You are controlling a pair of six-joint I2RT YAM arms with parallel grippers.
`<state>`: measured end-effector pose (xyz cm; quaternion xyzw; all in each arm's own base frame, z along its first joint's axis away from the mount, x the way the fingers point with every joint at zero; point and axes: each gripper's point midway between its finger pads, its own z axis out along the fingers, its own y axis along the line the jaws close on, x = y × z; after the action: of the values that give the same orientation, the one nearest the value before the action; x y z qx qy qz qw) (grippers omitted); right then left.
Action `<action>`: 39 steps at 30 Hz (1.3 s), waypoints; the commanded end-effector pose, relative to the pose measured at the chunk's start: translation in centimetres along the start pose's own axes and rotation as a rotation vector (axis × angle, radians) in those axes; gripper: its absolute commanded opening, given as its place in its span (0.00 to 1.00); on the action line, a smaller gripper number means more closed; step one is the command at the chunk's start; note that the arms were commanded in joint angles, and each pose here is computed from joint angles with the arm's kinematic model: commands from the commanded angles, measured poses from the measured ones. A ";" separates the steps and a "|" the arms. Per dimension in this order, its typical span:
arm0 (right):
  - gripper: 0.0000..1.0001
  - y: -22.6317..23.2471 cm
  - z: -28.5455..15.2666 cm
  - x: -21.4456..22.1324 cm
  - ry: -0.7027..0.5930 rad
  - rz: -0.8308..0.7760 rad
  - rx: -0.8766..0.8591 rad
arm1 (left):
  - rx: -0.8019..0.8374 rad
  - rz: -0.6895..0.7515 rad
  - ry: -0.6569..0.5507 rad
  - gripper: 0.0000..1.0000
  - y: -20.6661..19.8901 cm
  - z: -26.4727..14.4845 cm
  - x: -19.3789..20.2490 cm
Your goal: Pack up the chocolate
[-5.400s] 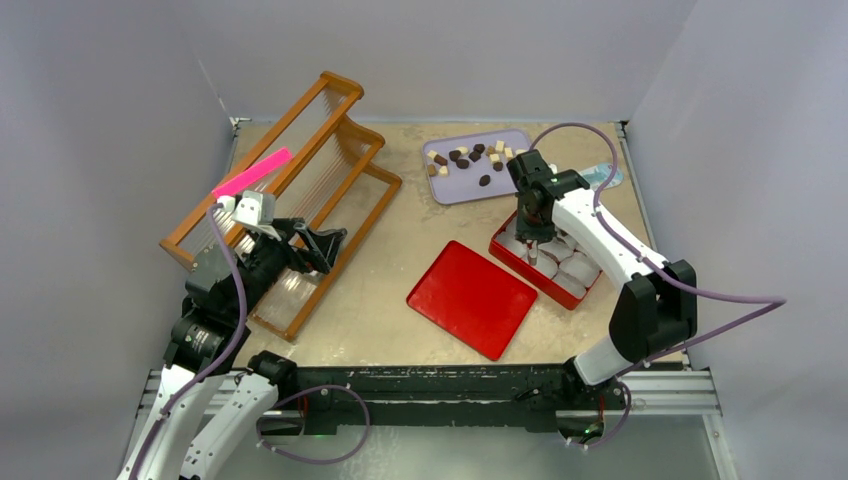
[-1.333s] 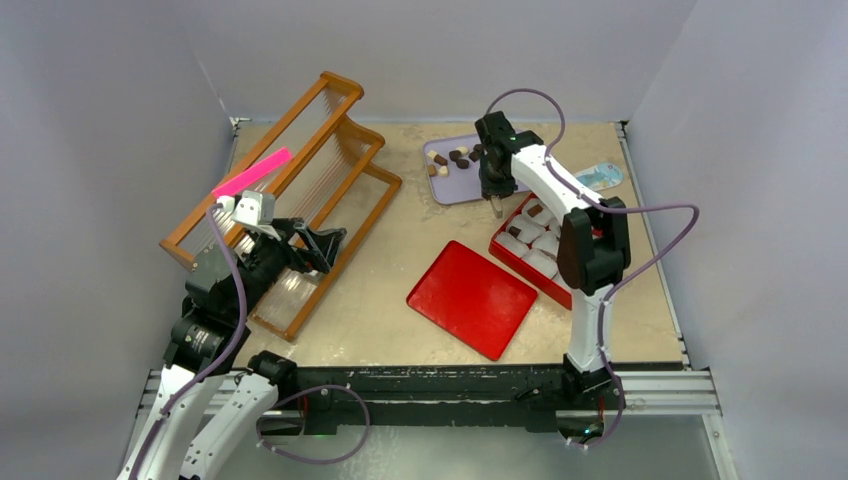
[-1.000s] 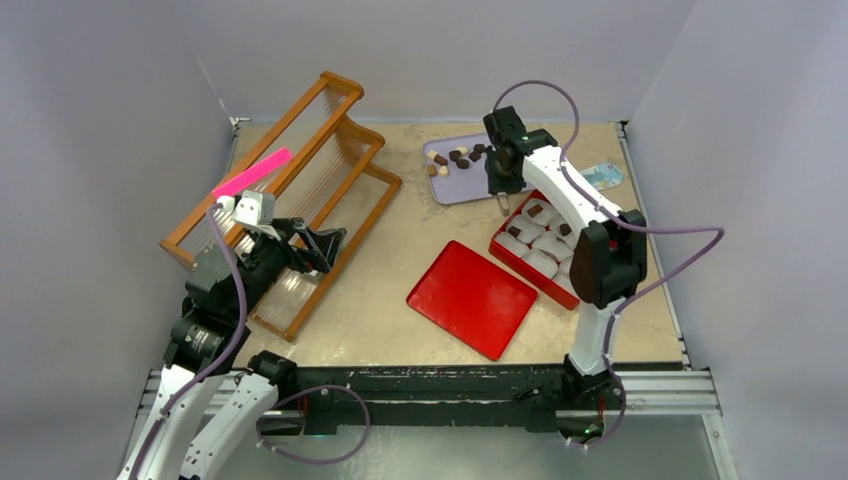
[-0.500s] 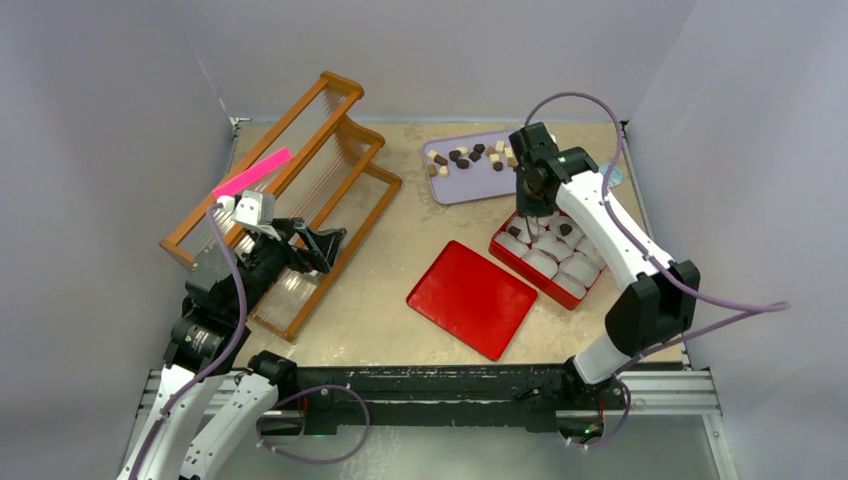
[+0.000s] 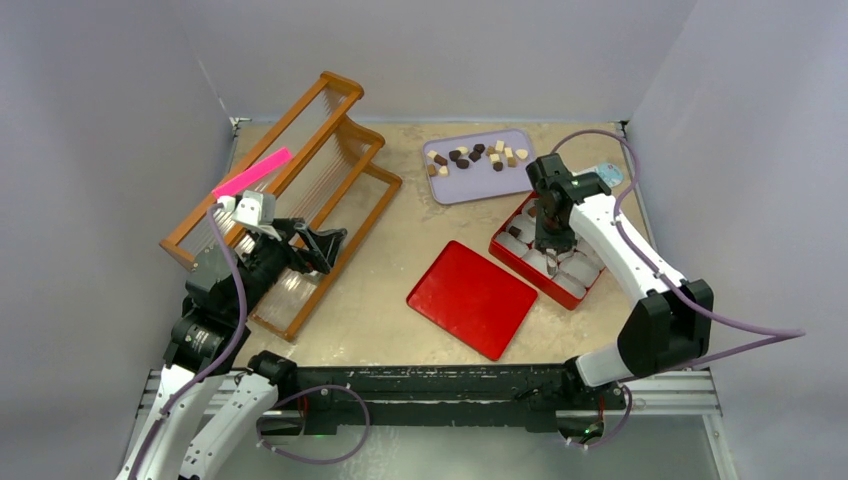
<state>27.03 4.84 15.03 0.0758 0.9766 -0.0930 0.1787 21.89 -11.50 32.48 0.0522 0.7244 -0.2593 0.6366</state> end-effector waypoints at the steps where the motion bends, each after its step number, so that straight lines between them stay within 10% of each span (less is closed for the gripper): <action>1: 0.23 -0.6 -0.3 1.6 0.032 0.036 -0.009 | 0.015 0.014 -0.017 0.97 -0.3 -0.1 -0.5; 25: 0.40 -1.9 0.9 1.2 0.029 0.075 0.015 | 0.013 0.015 -0.014 0.97 -0.3 0.0 -0.4; 39: 0.37 0.5 -4.1 -6.5 -0.222 0.065 -0.157 | 0.014 0.015 -0.017 0.97 -0.3 -0.1 -0.5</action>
<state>28.81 4.29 17.42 0.1023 0.9686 -0.0595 0.2185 21.88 -11.51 32.47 0.0523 0.7245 -0.2594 0.6365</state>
